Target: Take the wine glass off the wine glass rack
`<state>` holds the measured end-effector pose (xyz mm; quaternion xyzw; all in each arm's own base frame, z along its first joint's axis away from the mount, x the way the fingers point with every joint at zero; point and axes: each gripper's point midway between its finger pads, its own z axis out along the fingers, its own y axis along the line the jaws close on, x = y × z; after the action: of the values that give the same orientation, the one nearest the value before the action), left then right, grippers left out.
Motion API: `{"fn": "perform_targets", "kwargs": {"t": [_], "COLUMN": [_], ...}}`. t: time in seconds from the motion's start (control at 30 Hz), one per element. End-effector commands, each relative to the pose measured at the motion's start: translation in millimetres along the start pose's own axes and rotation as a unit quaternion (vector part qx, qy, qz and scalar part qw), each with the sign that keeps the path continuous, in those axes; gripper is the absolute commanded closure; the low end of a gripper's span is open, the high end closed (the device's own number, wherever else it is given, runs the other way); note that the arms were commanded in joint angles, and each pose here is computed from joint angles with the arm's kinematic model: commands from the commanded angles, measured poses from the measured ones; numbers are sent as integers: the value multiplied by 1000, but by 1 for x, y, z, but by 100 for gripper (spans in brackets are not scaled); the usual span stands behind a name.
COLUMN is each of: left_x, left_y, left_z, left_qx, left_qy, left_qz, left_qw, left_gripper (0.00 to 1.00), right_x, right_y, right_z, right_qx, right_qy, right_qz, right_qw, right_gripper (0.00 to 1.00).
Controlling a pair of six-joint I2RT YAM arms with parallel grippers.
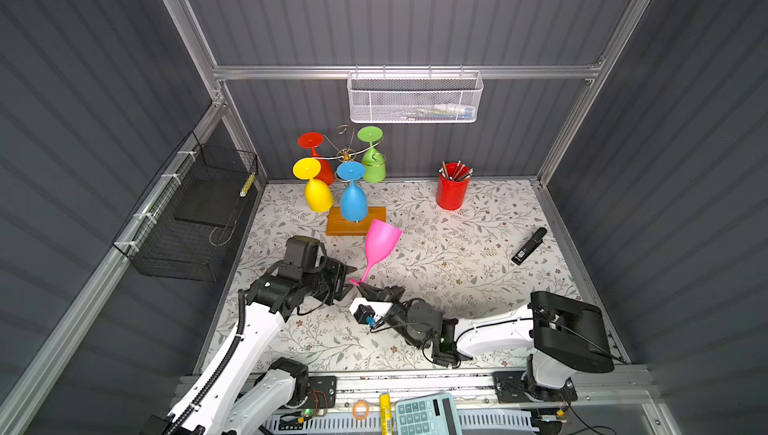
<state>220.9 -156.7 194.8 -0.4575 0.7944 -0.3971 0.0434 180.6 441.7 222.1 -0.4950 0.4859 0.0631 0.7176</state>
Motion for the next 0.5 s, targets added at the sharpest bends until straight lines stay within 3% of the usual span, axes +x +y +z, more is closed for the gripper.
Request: {"fn": "perform_targets", "kwargs": {"t": [0.0, 0.47], "left_x": [2, 2], "left_y": [4, 6], "left_z": [1, 9], "left_qx": [1, 2], "left_qy": [6, 15], "left_qz": [-5, -3], "left_qw": [1000, 1000], "left_gripper": [58, 77], "right_x": [-3, -3], "right_y": [0, 2], "right_z": [5, 8], "right_qx": [7, 2], "right_qy": [1, 6], "right_qz": [-6, -16], "right_qw": [1000, 1000], "right_gripper": [100, 100]}}
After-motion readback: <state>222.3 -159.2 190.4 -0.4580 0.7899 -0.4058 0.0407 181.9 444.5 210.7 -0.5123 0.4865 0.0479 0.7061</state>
